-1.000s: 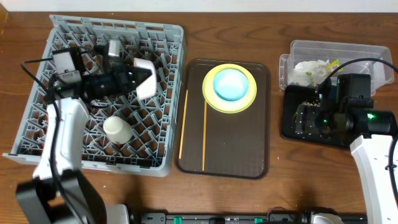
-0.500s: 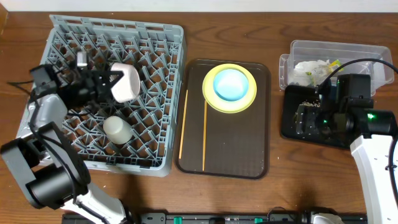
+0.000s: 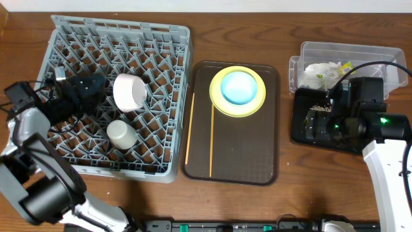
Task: Sort waste into correct bins and load items into the dishwasher
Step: 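Move left gripper back to the wooden chopsticks on the tray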
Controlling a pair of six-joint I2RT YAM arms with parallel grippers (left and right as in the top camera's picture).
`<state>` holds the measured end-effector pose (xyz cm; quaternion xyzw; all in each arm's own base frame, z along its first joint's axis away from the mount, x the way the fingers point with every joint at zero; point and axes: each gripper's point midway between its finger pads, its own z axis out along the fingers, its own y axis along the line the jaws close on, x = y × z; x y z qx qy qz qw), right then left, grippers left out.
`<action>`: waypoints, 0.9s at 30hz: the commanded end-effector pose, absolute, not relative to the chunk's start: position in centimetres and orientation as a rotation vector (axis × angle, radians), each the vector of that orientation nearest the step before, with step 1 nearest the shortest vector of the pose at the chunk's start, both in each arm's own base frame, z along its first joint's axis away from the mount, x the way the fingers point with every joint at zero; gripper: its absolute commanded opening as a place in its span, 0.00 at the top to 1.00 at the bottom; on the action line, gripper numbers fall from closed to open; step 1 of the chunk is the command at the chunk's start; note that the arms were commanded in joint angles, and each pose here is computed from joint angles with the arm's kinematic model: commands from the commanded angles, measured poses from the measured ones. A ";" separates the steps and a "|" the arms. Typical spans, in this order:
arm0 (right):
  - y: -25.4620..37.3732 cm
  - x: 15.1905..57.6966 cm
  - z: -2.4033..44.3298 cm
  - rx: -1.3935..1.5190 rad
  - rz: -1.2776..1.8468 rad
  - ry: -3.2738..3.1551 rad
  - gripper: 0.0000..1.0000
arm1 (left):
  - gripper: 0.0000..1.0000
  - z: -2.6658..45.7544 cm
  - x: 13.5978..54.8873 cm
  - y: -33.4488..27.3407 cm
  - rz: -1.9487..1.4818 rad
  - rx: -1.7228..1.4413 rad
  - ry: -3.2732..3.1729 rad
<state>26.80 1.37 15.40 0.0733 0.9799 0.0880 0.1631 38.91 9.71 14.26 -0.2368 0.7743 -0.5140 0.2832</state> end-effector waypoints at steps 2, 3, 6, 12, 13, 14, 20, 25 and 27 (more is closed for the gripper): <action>0.8 27.4 16.4 0.231 0.237 2.753 0.19 | 0.10 18.8 37.9 10.6 -1.017 -0.573 2.137; 0.8 27.5 16.4 0.230 0.237 2.749 0.18 | 0.07 20.1 37.4 10.0 -0.944 -0.552 2.152; 0.8 27.7 16.5 0.227 0.237 2.741 0.14 | 0.06 22.2 35.5 7.7 -0.737 -0.531 2.231; 0.8 27.7 16.5 0.227 0.237 2.738 0.14 | 0.06 22.6 31.1 0.3 -0.502 -0.399 2.437; 0.8 27.7 16.5 0.227 0.237 2.738 0.15 | 0.05 22.4 30.4 -1.8 -0.502 -0.366 2.475; 0.8 27.7 16.5 0.227 0.237 2.738 0.15 | 0.05 22.2 30.0 -3.2 -0.506 -0.339 2.503; 0.8 27.7 16.5 0.227 0.237 2.738 0.15 | 0.05 19.3 28.9 -10.1 -0.318 -0.238 2.628; 0.8 27.7 16.5 0.227 0.237 2.738 0.15 | 0.05 15.6 29.1 -15.9 -0.246 -0.040 2.706; 0.8 27.7 16.5 0.227 0.237 2.739 0.15 | 0.05 13.2 29.1 -17.9 -0.233 -0.003 2.757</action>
